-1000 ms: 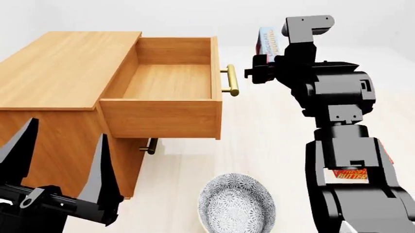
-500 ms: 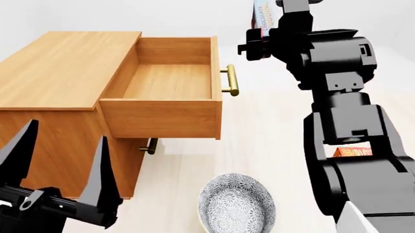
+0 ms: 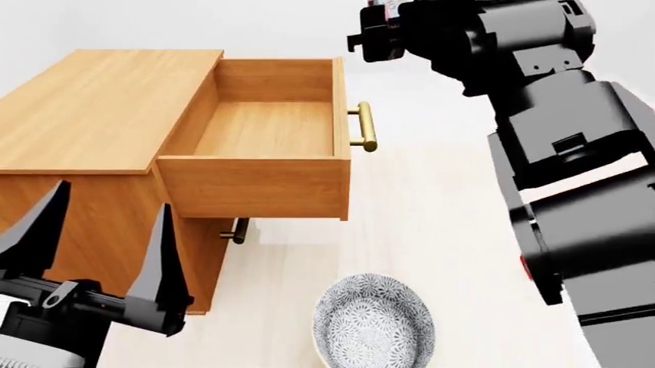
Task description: Put the chocolate pudding in the top drawer of the cabinet and close it.
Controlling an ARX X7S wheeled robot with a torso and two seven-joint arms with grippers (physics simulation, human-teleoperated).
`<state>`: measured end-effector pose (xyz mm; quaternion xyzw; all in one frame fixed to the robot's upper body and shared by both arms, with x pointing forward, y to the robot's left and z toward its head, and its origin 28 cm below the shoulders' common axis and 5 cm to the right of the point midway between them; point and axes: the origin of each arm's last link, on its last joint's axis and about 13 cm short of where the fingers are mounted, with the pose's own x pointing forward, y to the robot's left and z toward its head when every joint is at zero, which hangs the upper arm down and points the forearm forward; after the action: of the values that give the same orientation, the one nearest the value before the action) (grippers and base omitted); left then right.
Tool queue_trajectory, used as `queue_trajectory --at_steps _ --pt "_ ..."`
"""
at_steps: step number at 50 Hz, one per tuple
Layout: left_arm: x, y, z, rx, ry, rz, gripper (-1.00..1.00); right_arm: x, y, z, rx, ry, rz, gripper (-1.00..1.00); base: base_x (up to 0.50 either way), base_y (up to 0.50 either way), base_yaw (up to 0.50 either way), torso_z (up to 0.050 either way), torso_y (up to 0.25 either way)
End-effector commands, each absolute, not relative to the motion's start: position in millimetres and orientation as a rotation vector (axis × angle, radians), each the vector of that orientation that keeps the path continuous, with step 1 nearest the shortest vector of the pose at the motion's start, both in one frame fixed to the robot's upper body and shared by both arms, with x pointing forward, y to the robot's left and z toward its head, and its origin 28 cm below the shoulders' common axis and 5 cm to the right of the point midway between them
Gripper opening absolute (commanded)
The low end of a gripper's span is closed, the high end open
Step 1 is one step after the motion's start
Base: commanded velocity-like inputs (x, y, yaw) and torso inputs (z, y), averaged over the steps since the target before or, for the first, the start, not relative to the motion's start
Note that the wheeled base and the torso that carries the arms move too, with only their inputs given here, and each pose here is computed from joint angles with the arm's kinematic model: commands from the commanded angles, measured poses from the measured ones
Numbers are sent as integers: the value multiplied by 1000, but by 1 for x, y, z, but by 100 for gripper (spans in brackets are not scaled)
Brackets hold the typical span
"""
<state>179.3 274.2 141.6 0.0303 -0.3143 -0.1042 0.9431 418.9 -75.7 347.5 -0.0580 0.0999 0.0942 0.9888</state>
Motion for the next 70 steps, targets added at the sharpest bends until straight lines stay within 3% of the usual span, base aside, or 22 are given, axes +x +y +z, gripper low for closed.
queue_trajectory --at_steps 1,19,40,70 --pt "182 275 139 58 -631 -212 100 416 -62 357 -134 179 250 -100 0 0 0 0 0" --pt "183 274 135 53 -628 -219 100 420 -70 355 103 105 395 -100 0 0 0 0 0" --pt "183 275 133 47 -627 -222 100 409 -31 340 -36 130 548 -100 0 0 0 0 0" --pt "187 275 128 40 -613 -227 100 403 -34 300 -107 145 693 -100 0 0 0 0 0"
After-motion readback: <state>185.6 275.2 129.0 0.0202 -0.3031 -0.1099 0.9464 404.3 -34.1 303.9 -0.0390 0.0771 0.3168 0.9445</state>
